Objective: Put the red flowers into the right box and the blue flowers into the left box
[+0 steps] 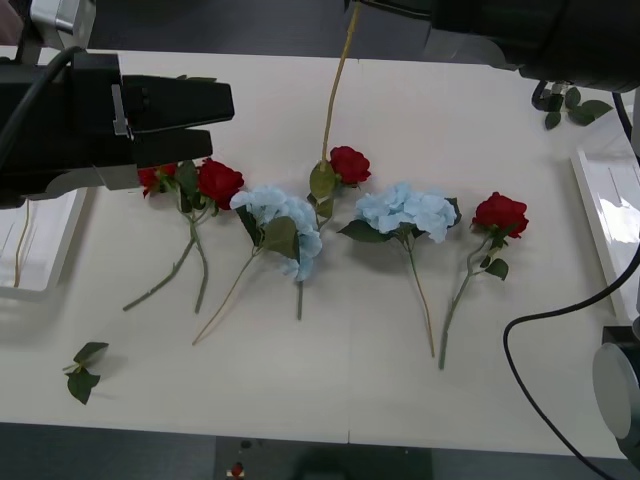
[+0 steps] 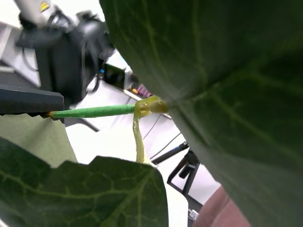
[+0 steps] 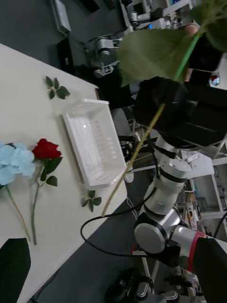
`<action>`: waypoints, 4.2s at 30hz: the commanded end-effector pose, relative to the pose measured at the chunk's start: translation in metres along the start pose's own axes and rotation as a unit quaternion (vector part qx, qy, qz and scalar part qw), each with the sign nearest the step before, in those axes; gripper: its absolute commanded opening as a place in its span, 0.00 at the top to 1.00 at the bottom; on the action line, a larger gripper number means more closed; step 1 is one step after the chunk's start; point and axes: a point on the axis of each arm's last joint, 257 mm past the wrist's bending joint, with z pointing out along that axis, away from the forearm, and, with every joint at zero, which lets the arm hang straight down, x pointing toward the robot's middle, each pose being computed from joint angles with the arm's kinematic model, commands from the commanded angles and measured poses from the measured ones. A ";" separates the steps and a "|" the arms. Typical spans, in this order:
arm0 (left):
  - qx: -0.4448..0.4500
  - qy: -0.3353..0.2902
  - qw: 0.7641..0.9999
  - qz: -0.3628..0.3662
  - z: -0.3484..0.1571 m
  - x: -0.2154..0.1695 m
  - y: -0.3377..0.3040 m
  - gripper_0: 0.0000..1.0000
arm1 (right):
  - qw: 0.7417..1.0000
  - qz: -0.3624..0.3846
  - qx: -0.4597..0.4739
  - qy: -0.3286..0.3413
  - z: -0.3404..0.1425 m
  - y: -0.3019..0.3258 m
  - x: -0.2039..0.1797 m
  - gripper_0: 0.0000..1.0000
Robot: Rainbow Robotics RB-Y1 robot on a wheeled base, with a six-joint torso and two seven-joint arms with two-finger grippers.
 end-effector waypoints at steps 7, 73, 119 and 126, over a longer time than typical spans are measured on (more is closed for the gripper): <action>0.066 0.006 0.997 0.045 0.066 -0.007 -0.044 0.00 | 1.000 -0.025 -0.007 -0.001 0.000 0.013 -0.007 1.00; -0.258 -0.109 0.960 0.025 -0.117 -0.073 0.155 1.00 | 1.000 -0.006 0.025 0.014 -0.010 -0.013 0.009 0.00; -0.551 -0.145 0.821 -0.046 -0.361 -0.038 0.344 0.00 | 0.669 0.366 0.644 0.060 -0.257 -0.274 0.199 0.00; -0.506 -0.155 0.848 -0.038 -0.315 -0.059 0.314 0.00 | 0.668 0.342 0.657 0.066 -0.253 -0.301 0.217 0.00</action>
